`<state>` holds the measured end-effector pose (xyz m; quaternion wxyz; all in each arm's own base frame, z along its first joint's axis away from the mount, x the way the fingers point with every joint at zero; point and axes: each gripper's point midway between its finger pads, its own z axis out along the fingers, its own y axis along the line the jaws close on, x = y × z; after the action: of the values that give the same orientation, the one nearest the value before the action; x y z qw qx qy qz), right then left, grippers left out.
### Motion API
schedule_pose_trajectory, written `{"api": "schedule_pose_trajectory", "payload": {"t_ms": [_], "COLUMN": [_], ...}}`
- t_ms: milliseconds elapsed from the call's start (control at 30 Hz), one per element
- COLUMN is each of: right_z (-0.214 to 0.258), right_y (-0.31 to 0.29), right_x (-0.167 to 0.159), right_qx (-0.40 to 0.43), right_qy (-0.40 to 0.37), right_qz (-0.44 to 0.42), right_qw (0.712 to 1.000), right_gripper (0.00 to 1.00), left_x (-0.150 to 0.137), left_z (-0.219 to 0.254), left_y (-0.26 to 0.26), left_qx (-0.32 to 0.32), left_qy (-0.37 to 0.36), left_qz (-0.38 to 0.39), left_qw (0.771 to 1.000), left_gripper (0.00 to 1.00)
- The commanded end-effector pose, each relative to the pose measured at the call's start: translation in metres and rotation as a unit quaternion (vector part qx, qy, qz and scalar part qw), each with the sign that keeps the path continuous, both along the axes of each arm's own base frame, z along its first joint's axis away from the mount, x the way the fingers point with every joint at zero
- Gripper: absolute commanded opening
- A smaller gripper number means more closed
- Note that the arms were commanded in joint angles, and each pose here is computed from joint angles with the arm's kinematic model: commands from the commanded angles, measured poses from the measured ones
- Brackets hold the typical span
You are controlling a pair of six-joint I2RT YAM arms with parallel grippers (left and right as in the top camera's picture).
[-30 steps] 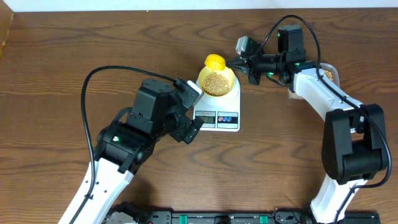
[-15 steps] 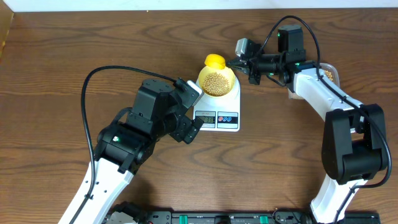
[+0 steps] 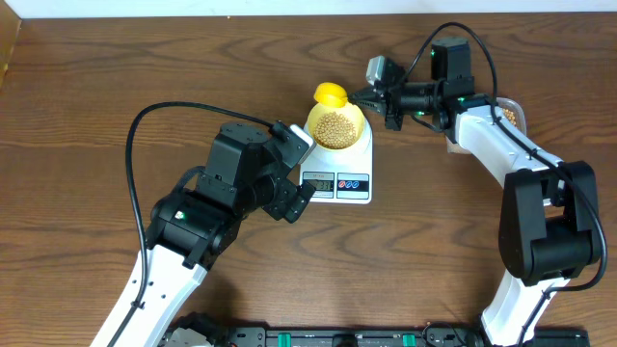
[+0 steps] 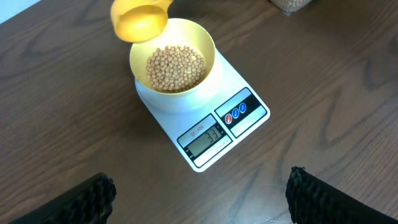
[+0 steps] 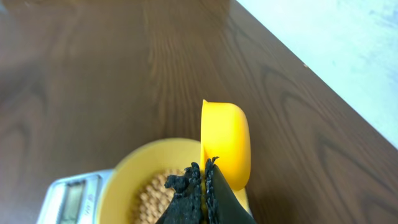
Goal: Scoop item into bowl and weigh 50g on scale
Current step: 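Move the empty scoop right back to the chickpea tub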
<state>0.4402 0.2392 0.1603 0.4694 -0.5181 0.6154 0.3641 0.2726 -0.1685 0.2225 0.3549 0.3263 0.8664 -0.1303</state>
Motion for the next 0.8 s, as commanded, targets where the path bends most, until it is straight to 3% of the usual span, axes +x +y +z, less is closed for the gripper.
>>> {"api": "schedule_pose_trajectory", "payload": {"t_ms": [0,167,433,767], "right_z": [0.012,0.023,0.047,0.084], "right_y": [0.008,0.002,-0.021,-0.068], "right_x": [-0.018,-0.012,0.010,0.033], "right_qx": [0.057,0.090,0.152,0.190], "right_qy": [0.085,0.180,0.331,0.356], "right_qz": [0.036,0.010,-0.053,-0.168], "right_qw": [0.994,0.980,0.930,0.900], "right_gripper": [0.01,0.01,0.01,0.01], "left_x": [0.001,0.001,0.001,0.001], "left_z": [0.005,0.005,0.005,0.005], "left_y": [0.002,0.002,0.002,0.002], "left_qx": [-0.007,-0.007,-0.007,-0.007], "left_qy": [-0.005,-0.005,-0.005,-0.005], "left_qz": [0.009,0.009,0.009,0.009], "left_qw": [1.000,1.000,1.000,1.000], "left_gripper": [0.90,0.90,0.90,0.90]}}
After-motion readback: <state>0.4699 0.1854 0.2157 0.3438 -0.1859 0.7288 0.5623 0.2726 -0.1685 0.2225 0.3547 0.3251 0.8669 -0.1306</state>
